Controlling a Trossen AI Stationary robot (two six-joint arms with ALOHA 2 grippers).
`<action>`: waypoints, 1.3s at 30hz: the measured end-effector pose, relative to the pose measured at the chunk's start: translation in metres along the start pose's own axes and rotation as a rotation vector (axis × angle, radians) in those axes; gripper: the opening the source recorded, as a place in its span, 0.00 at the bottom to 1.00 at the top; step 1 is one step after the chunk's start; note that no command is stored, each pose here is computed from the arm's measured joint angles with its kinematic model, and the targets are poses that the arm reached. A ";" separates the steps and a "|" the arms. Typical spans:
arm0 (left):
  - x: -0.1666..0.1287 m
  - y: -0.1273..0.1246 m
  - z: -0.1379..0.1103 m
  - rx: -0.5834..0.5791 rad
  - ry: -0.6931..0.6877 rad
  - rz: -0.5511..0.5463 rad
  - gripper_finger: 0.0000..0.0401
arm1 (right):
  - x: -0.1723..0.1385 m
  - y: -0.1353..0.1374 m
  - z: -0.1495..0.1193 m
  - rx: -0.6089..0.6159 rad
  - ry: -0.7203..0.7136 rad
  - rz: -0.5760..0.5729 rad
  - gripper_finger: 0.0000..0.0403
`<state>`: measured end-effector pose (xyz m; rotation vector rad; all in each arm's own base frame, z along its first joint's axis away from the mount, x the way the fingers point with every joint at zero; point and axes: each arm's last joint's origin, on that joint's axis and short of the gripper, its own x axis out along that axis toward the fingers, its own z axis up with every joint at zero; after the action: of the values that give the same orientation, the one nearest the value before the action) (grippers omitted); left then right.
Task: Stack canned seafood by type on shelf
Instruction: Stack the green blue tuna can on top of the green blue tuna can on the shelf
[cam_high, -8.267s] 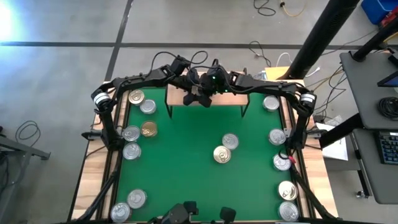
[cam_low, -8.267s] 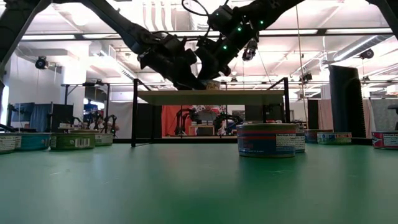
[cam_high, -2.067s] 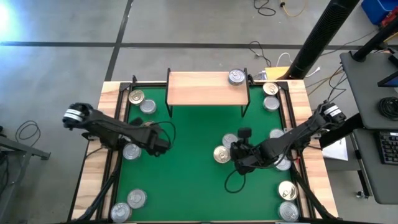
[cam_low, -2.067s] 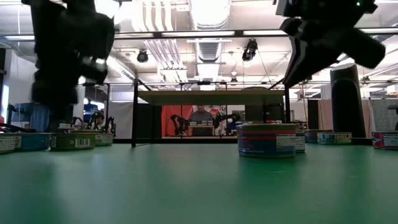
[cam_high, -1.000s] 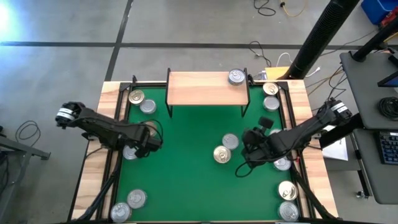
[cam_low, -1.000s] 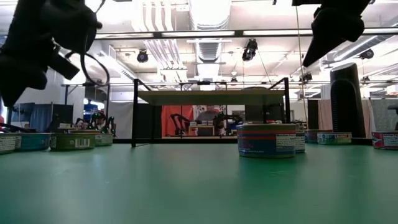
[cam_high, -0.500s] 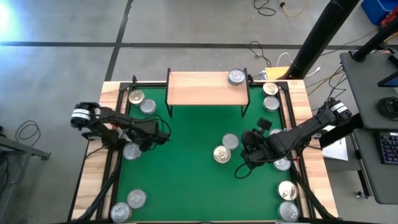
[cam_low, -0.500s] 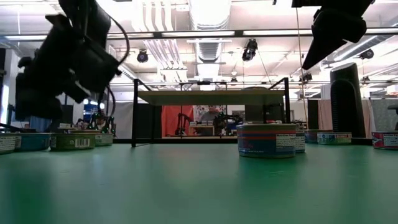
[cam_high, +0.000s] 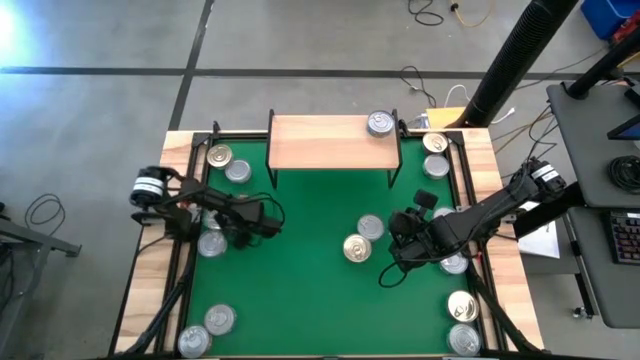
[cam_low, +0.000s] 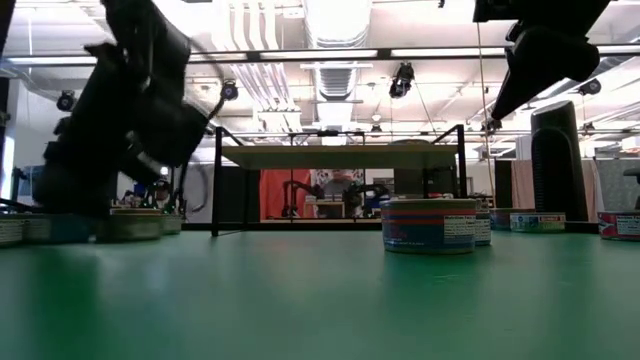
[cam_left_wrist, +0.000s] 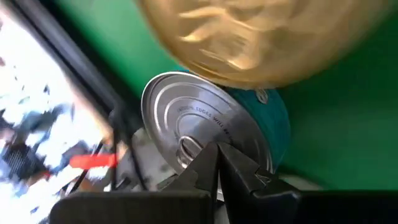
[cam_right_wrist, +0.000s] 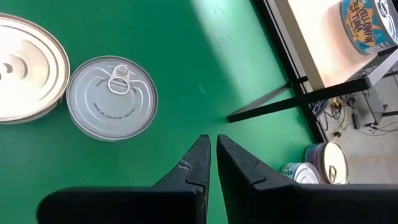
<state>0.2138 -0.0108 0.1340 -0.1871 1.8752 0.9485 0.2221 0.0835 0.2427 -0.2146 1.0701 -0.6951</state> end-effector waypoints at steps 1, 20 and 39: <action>-0.008 -0.006 0.001 0.019 -0.037 -0.017 0.00 | 0.000 0.000 0.000 0.000 0.000 0.000 0.06; -0.112 -0.077 -0.069 0.361 -0.715 -0.131 0.00 | 0.012 0.015 -0.001 -0.022 -0.088 0.064 0.06; -0.026 -0.061 -0.030 0.235 -0.653 -0.195 0.00 | 0.014 0.020 0.004 -0.103 -0.145 0.097 0.06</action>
<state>0.2363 -0.0798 0.1291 0.0776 1.3165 0.5556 0.2383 0.0900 0.2247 -0.2956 0.9718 -0.5293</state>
